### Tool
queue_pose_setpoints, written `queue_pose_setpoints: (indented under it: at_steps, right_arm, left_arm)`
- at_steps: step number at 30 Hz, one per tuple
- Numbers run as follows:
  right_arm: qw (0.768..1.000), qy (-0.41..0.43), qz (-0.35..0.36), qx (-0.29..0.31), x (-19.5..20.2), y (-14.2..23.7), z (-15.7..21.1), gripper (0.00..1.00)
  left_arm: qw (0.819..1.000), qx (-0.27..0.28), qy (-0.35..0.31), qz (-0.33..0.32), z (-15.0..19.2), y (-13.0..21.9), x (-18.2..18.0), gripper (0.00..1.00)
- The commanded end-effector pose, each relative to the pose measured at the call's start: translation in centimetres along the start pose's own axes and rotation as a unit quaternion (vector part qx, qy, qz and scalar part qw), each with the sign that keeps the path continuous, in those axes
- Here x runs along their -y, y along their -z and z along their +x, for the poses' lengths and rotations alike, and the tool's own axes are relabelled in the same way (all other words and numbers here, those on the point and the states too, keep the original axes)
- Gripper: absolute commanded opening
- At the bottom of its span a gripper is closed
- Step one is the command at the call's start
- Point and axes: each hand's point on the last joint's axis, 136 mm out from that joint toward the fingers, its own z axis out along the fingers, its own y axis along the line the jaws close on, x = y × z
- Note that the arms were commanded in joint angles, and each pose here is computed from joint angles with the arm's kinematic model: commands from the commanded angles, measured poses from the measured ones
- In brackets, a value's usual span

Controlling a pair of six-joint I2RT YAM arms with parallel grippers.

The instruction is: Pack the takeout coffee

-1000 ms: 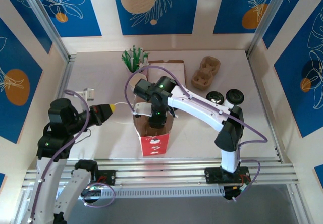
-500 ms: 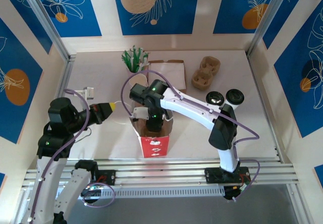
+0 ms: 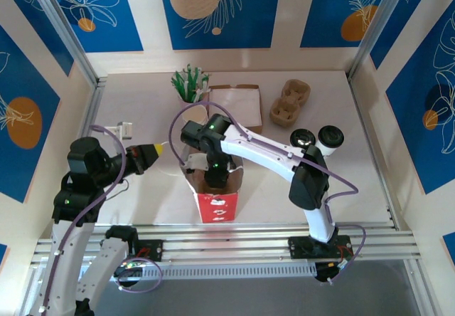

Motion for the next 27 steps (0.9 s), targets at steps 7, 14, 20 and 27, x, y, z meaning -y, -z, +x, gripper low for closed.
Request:
queue_pose_setpoints:
  at_steps: [7, 14, 20, 27]
  right_arm:
    - [0.999, -0.008, -0.032, 0.002, -1.2, -0.1, -0.4, 0.40]
    - [1.000, -0.010, -0.013, 0.018, -0.9, 1.4, -0.8, 0.42]
    - [0.999, 0.001, -0.009, 0.045, -1.4, 2.8, -1.6, 0.43]
    - [1.000, -0.010, -0.022, 0.006, -1.3, 0.4, -0.8, 0.45]
  left_arm:
    - [1.000, 0.003, -0.008, 0.024, -0.7, 0.0, 1.3, 0.00]
    - [1.000, 0.002, -0.007, 0.027, -0.9, -0.1, 1.5, 0.00]
    - [0.999, 0.003, -0.005, 0.032, -1.2, -0.3, 1.7, 0.00]
    - [0.999, 0.001, -0.007, 0.032, -1.2, -0.3, 1.8, 0.00]
